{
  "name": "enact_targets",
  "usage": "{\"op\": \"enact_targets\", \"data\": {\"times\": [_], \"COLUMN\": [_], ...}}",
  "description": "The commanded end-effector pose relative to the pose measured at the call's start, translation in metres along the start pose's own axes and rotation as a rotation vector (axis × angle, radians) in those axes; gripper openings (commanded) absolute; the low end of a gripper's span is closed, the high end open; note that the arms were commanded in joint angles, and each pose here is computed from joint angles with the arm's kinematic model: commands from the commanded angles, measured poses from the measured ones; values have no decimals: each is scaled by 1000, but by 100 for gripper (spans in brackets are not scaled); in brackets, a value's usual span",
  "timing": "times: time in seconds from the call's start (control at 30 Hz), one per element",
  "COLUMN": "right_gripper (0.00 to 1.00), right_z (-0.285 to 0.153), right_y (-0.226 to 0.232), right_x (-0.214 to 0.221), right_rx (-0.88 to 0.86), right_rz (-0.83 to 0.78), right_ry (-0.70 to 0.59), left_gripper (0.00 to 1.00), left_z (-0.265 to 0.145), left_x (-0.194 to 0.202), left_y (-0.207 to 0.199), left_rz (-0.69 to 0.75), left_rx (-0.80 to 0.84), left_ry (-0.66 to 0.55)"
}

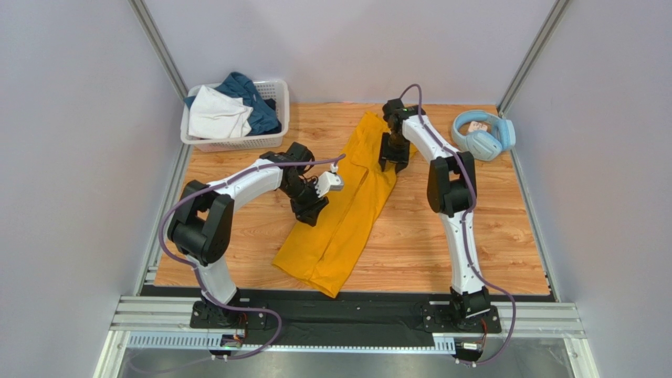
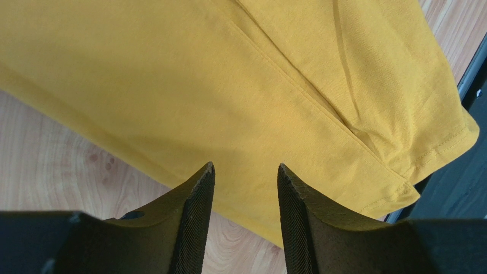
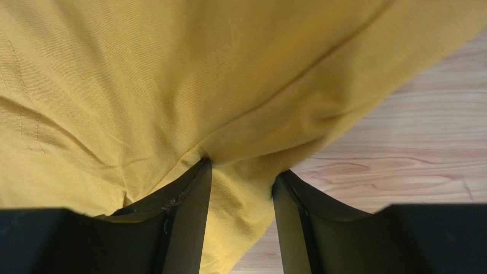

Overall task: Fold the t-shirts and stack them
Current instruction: Fold the tshirt

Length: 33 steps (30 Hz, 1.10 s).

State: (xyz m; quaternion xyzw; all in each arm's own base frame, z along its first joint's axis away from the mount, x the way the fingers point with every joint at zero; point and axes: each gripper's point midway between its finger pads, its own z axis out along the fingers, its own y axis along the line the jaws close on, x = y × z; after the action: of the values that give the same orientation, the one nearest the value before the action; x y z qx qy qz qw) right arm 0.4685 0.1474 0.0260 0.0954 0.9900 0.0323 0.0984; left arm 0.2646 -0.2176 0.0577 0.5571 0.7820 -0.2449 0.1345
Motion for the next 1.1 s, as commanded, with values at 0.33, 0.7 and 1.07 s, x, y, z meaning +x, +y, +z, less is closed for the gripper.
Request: {"op": "enact_targets", "data": {"times": [0.33,0.7,1.07], "right_gripper": [49,57,100], "right_z": [55,-18,-127], "right_y": [-81,-27,1], "right_x": [-66,-106,57], "right_rx": [77,-245,-56], "right_rz": [147,94,-28], "right_ry": [-41,-185,-198], "left_gripper": [51,49,99], "left_z": [9,27,-125], "left_x": [-12,-17,-56], "left_y": [-16,-14,-29], "left_rz": [77,49,13], "left_rx": [78,140,-65], "left_ry": [11,40,-313]}}
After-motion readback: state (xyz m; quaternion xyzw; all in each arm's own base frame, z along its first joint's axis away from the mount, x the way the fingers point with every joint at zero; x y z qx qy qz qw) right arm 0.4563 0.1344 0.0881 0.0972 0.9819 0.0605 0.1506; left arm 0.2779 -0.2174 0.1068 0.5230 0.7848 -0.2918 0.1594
